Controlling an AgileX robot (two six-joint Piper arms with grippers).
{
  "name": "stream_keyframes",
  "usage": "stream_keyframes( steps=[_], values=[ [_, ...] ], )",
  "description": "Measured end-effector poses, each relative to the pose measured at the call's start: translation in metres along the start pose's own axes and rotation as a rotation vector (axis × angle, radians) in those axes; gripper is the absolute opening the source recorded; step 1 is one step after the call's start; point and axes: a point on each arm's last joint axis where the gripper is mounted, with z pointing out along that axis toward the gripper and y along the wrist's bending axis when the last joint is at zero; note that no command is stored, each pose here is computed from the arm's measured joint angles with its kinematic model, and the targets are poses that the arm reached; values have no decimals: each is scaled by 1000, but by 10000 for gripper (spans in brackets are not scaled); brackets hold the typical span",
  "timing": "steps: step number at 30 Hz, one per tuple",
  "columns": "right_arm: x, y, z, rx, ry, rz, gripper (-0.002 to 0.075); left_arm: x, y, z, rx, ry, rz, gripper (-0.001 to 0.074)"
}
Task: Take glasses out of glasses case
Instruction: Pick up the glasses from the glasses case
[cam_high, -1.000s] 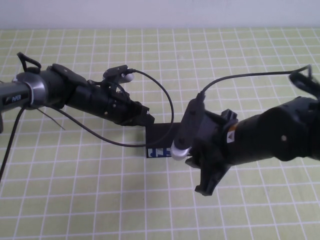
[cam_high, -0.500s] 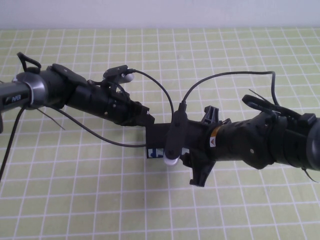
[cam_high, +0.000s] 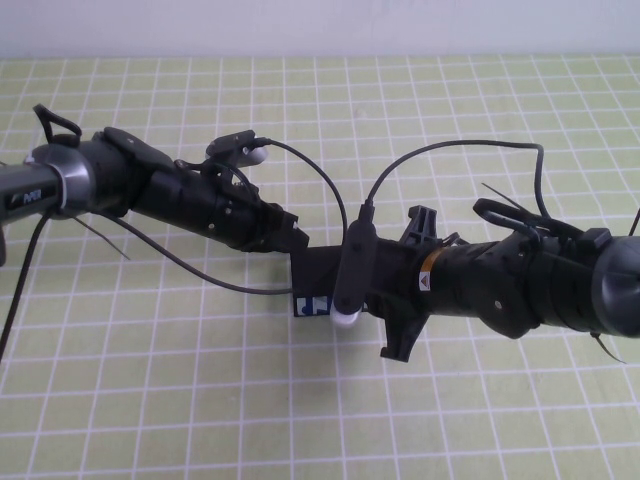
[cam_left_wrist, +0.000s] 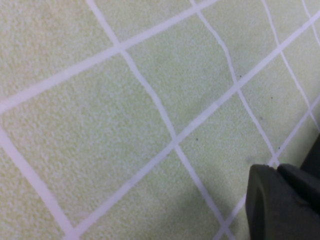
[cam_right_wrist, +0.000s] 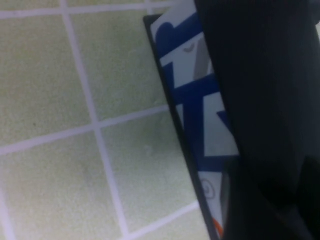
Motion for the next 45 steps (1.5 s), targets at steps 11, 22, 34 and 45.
stream_keyframes(
  steps=[11, 22, 34, 45],
  values=[
    [0, -4, -2, 20, -10, -26, 53, -2, 1, 0, -10, -9, 3, -4],
    [-10, -19, -29, 79, -61, -1, 5, 0, -2, 0, 16, 8, 5, -4],
    [-10, -23, -30, 88, -65, 27, -1, -22, -10, -64, -21, -104, 84, -4],
    [-10, -23, -30, 88, -65, 29, -2, 32, -54, -80, 287, -179, 546, -4]
  ],
)
